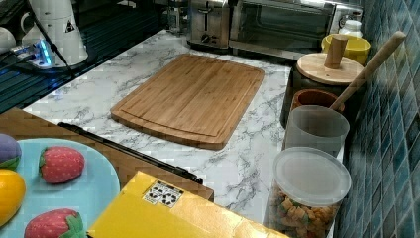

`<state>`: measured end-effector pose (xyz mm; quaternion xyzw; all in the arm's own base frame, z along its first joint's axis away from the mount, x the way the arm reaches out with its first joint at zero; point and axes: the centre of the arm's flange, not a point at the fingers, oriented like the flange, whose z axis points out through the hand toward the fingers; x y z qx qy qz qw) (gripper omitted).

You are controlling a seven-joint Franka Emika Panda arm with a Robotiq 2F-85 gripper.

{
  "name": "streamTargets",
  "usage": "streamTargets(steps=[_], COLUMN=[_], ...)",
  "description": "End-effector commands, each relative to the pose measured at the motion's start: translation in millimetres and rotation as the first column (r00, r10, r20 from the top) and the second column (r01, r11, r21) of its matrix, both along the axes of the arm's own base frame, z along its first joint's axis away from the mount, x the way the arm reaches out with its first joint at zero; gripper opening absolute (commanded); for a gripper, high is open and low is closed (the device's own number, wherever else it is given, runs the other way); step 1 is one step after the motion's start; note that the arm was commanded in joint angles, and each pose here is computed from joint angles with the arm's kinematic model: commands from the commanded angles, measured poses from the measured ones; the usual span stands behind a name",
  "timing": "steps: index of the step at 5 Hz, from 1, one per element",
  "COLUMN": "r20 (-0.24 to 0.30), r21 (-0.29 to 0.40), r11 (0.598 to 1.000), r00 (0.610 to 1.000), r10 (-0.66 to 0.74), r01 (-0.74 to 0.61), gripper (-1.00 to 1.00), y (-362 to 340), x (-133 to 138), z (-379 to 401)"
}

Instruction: Turn on the toaster.

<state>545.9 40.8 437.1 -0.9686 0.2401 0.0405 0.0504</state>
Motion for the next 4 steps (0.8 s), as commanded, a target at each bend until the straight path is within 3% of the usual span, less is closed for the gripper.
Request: streamTargets(steps=[1,3,4], r20=[0.09,0.016,-0.056], r21=[0.061,0.054,0.069], r11=[0.928,0.851,0.837], r00=[0.928,0.852,0.835], r10=[0.361,0.523,0.547], r01=[-0.367,-0.523,-0.543], gripper=[-1.0,-1.0,-1.0], y=[129,186,194], x=[-65,-94,-99], z=[32,1,-19])
